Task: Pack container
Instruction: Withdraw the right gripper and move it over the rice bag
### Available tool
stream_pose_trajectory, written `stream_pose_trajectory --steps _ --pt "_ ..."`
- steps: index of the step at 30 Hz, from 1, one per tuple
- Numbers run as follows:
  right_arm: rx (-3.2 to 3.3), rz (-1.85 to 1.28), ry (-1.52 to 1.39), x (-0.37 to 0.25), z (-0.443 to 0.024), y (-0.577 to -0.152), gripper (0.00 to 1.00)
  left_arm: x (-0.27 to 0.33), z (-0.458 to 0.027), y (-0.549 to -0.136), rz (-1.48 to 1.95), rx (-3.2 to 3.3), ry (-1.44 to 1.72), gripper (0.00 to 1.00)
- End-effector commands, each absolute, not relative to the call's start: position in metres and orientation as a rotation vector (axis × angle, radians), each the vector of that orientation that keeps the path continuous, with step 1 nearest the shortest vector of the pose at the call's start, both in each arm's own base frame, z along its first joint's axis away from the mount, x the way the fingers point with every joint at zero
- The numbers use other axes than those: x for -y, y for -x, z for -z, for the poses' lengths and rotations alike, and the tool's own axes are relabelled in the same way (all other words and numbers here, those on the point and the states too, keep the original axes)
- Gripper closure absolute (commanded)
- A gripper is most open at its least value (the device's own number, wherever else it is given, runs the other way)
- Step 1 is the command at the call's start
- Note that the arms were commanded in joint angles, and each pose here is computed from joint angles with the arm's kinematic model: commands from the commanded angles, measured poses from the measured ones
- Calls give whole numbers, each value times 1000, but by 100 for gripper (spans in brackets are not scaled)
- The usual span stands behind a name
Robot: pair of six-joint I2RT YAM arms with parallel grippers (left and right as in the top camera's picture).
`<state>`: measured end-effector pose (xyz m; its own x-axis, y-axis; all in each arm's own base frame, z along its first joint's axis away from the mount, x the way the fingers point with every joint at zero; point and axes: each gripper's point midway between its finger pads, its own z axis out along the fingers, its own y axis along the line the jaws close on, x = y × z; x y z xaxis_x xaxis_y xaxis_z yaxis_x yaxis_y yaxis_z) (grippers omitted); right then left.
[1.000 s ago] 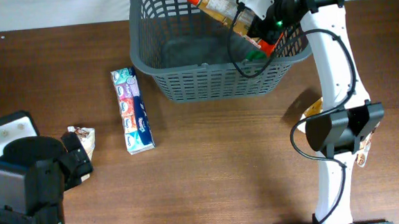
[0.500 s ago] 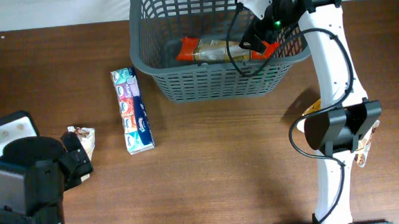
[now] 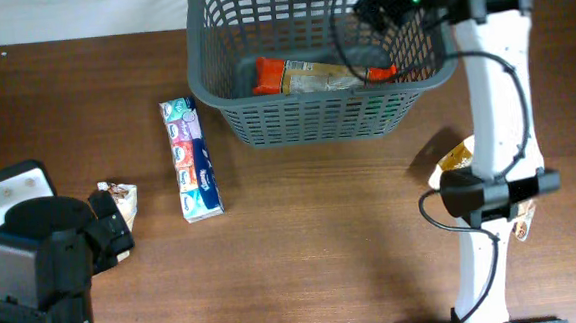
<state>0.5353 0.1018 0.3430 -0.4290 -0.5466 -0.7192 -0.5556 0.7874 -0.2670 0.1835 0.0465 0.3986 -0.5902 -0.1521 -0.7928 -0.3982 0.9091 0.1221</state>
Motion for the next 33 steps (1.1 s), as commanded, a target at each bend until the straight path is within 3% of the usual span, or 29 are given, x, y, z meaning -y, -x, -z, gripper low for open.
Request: stream_pose_trajectory --steps 1,11,17,22,28,33 --pt "-2061 237 495 -40 -423 -502 1 -46 -397 -184 -354 -2205 408 1" --pt "-2288 384 -151 75 -415 -423 1 -46 -397 -184 -354 -2205 408 0" --pt "-2161 305 -519 116 -443 -387 1 -46 -397 -184 -354 -2205 408 0" --pt "-2140 316 -664 133 -458 -330 1 -46 -397 -184 -354 -2205 408 0" --pt "-2270 304 -976 135 -401 -252 1 -46 -397 -184 -354 -2205 408 1" --pt "-2425 132 -1110 111 -340 -240 1 -46 -397 -184 -354 -2205 408 0"
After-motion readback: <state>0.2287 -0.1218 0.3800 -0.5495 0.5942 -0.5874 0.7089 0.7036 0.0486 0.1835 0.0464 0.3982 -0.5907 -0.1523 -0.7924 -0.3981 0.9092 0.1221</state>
